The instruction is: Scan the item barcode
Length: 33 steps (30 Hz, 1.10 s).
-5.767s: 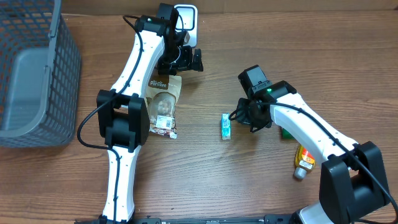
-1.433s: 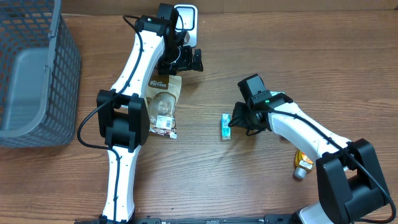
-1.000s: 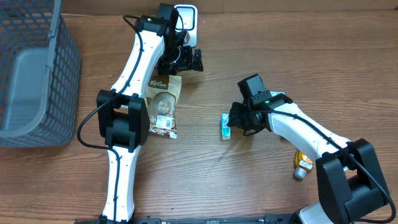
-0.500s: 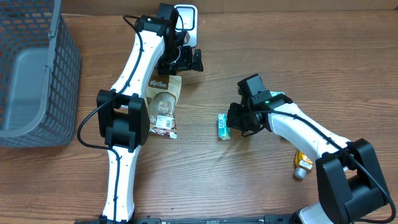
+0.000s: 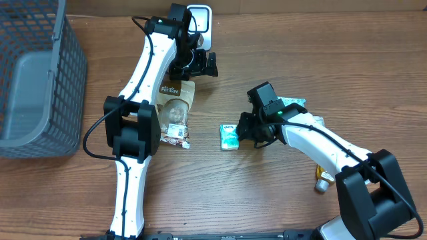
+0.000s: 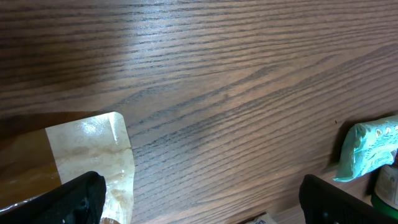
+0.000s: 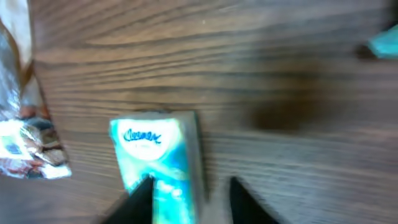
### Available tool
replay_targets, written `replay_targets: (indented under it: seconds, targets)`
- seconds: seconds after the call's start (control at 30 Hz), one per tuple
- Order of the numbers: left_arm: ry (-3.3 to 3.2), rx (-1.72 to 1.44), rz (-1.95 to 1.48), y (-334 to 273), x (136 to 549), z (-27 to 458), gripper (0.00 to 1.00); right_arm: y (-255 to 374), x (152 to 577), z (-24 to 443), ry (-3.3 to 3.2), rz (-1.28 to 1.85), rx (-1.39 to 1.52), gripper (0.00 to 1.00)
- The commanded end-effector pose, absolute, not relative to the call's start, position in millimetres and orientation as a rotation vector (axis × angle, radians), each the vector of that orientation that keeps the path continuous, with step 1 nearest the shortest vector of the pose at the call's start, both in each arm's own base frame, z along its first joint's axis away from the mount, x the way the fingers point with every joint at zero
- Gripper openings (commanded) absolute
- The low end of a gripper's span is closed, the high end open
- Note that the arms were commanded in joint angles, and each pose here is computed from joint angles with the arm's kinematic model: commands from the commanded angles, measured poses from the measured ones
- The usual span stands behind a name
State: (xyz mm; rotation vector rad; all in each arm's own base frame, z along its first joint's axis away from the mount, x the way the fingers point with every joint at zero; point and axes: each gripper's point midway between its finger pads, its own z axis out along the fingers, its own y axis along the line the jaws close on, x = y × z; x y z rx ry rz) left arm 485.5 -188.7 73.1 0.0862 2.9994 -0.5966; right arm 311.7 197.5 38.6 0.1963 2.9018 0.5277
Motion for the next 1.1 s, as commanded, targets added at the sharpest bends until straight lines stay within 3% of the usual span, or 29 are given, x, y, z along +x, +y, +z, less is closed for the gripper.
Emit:
replay_targets:
  seconds: [0.0,0.17,0.27,0.37,1.07]
  targets:
    - [2.936,0.14,-0.592,-189.4,488.6,98.7,1.0,189.8,314.9,33.5,2.891,0.455,0.212,0.51]
    - [2.937,0.139,-0.592,-189.4,488.6,98.7,1.0,190.1,315.3,33.7,2.889,0.457,0.211,0.53]
    - [2.937,0.139,-0.592,-189.4,488.6,98.7,1.0,190.9,314.8,33.5,2.89,0.459,0.207,0.4]
    - [2.937,0.139,-0.592,-189.4,488.6,98.7,1.0,194.2,312.7,33.5,2.899,0.487,0.188,0.37]
    - [2.936,0.14,-0.592,-189.4,488.6,98.7,1.0,211.4,299.4,11.0,2.967,0.632,0.135,0.37]
